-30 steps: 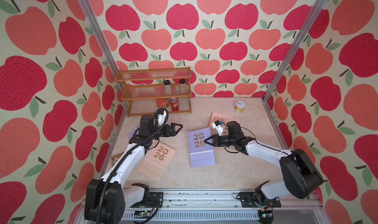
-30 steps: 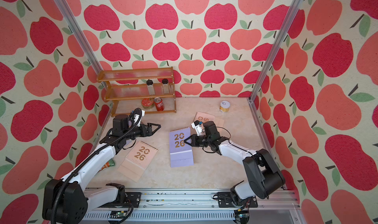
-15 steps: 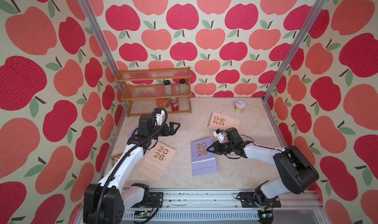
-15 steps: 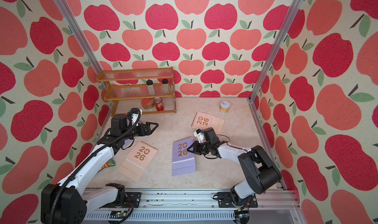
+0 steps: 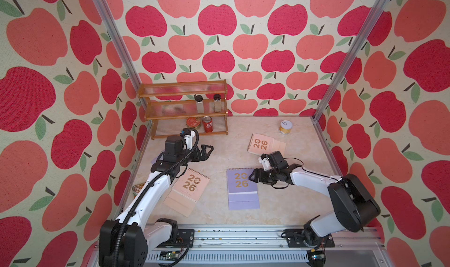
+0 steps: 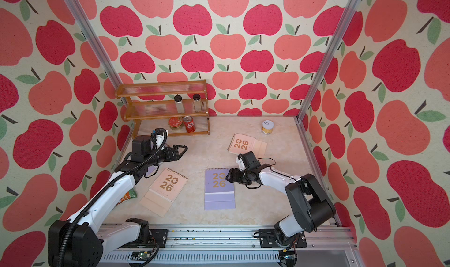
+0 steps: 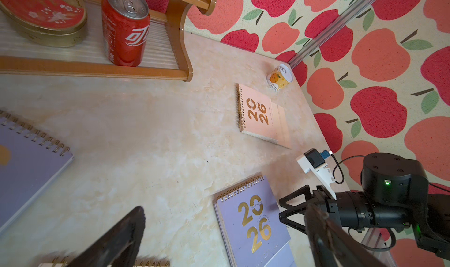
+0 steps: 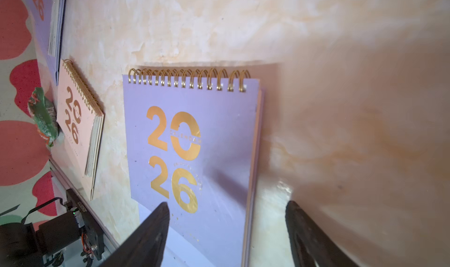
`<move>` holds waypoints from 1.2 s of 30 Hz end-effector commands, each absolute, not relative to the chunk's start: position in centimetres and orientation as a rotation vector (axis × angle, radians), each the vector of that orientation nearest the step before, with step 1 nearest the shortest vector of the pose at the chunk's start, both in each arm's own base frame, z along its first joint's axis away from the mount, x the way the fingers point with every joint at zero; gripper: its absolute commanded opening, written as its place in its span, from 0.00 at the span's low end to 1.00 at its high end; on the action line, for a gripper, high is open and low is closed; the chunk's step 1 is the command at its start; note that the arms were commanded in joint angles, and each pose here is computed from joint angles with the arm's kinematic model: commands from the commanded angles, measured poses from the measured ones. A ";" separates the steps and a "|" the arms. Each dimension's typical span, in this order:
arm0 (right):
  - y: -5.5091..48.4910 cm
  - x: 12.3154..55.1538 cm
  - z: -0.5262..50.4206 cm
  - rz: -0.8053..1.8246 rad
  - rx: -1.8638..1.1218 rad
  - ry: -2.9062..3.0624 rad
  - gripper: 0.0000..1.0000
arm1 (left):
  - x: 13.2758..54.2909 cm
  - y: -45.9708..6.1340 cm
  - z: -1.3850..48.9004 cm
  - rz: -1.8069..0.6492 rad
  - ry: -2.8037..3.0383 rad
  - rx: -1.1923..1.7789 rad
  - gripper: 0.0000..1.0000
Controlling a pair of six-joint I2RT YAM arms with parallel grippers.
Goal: Stack the calendars
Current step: Place the calendar at the center of the board, then adjust the calendar at the center of the board.
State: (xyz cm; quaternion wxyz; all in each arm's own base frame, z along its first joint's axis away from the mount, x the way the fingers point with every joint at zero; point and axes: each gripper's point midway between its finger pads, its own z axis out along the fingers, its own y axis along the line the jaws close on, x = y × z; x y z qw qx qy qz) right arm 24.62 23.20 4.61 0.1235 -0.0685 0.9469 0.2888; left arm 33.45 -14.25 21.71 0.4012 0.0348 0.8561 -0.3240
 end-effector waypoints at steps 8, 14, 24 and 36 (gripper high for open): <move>9.5 30.3 7.6 0.537 0.126 2.702 0.94 | 35.8 -16.2 21.5 -0.760 2.203 0.151 1.00; 7.1 32.8 6.6 0.538 0.207 2.696 0.91 | 37.0 -18.0 20.6 -0.798 2.227 0.174 0.99; 6.9 37.6 4.5 0.540 0.257 2.671 0.88 | 37.6 -19.1 19.9 -0.833 2.260 0.188 1.00; 10.5 39.3 1.8 0.606 0.153 2.712 0.86 | 37.9 -19.4 19.6 -0.854 2.275 0.177 1.00</move>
